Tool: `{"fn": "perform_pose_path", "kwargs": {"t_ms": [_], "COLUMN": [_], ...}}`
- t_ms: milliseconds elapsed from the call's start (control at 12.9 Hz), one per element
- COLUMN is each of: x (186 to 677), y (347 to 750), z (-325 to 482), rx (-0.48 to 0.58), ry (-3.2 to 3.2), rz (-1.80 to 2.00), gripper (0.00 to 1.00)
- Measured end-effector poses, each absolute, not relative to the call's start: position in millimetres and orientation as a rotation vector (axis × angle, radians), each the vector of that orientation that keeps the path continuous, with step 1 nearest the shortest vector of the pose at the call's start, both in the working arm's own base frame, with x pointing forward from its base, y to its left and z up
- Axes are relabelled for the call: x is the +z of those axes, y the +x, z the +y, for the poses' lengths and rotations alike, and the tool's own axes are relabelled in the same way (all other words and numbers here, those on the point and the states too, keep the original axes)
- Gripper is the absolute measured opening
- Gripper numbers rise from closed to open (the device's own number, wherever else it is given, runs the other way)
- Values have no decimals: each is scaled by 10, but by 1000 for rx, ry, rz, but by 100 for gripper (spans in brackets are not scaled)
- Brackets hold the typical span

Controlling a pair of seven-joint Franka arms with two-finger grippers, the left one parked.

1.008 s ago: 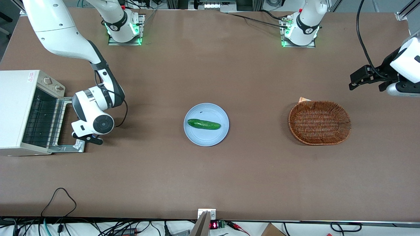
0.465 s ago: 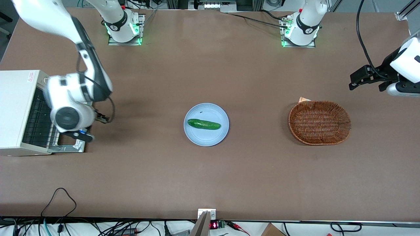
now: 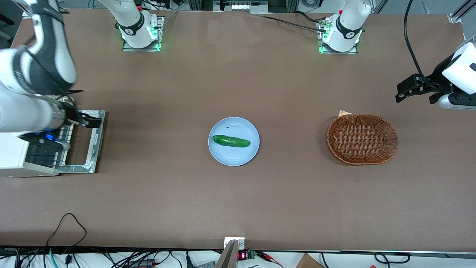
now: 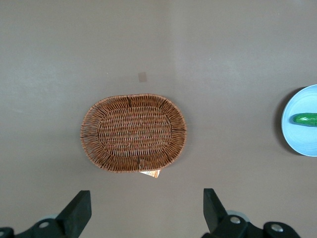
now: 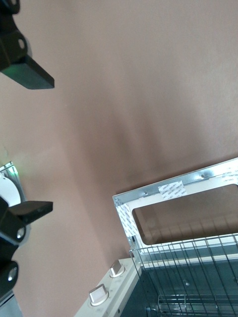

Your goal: Open oven door with right arm only

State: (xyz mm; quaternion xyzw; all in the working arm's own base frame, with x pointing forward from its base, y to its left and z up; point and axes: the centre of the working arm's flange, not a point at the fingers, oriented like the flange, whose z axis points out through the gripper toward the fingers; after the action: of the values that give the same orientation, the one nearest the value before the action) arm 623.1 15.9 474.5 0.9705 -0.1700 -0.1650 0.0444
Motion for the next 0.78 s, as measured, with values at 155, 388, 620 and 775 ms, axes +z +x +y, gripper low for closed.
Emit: {"fn": "perform_pose_path", "kwargs": {"t_ms": [155, 388, 620, 775], "x": [5066, 5474, 5551, 5527], "y": [6160, 6008, 5795, 5645], "z": [-76, -102, -15, 92], "rx": [-455, -321, -123, -21], "ry": [3038, 3094, 3150, 3158], "rz": [-490, -427, -198, -137], "gripper": [100, 100, 100, 100]}}
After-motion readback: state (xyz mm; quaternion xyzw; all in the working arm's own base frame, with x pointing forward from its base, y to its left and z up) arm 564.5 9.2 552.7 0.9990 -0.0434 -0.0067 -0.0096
